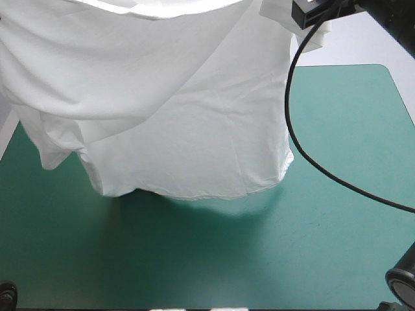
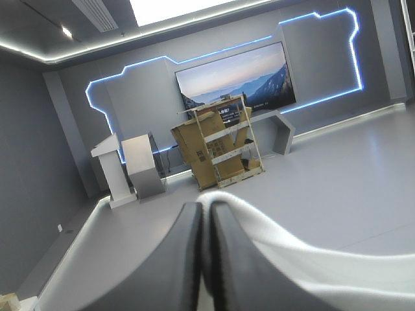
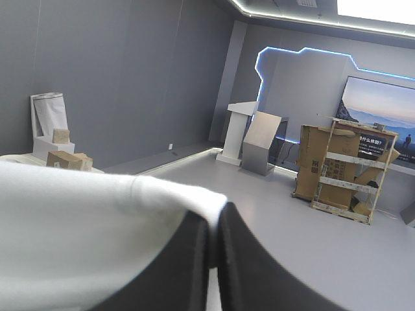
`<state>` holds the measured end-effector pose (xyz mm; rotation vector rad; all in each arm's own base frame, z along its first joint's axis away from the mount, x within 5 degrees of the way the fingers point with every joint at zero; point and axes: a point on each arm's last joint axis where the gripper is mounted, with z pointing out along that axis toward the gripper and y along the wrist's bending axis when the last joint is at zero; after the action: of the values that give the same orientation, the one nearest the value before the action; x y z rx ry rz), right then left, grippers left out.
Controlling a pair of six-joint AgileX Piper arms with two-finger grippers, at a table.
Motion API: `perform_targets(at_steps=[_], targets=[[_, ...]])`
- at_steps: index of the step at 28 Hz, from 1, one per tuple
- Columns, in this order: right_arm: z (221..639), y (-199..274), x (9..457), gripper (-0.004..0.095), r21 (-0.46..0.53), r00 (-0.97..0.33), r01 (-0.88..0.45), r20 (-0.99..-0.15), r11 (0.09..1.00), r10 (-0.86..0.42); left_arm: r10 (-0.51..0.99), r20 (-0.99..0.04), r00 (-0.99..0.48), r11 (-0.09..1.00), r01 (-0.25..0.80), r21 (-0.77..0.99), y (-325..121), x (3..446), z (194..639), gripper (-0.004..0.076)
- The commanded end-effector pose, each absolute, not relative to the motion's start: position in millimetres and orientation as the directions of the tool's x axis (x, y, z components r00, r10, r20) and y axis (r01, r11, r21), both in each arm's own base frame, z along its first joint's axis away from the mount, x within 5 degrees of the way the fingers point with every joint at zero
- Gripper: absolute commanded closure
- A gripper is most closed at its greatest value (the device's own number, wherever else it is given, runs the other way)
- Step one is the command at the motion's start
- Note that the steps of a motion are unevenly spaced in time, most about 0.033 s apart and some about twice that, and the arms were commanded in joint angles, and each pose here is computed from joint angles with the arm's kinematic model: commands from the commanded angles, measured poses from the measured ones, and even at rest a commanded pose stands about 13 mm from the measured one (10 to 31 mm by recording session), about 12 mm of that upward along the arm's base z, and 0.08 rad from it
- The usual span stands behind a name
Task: Fold the cloth
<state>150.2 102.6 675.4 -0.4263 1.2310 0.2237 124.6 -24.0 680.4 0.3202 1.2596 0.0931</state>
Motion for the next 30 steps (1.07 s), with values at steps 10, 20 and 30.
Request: perform_targets(at_steps=[10,20,30], targets=[[632.0,140.5,255.8,0.0925,-0.201,0.218,-0.286,-0.966,0.937,-0.141,0.329,-0.931,0.156,0.935,0.081,0.344,-38.7,238.2,644.5,0.0705],[541.7,158.1,402.0,0.0926,-0.049,0.094,-0.365,-0.995,0.93,-0.015,0.373,-0.927,-0.039,0.927,0.06,0.37,-55.4,375.0,562.7,0.0705],[444.1,181.4,477.1,0.0729,-0.054,-0.075,-0.392,-0.993,0.919,-0.09,0.382,-0.898,-0.219,0.923,0.147,0.357,-75.7,481.6,443.7,0.0661]])
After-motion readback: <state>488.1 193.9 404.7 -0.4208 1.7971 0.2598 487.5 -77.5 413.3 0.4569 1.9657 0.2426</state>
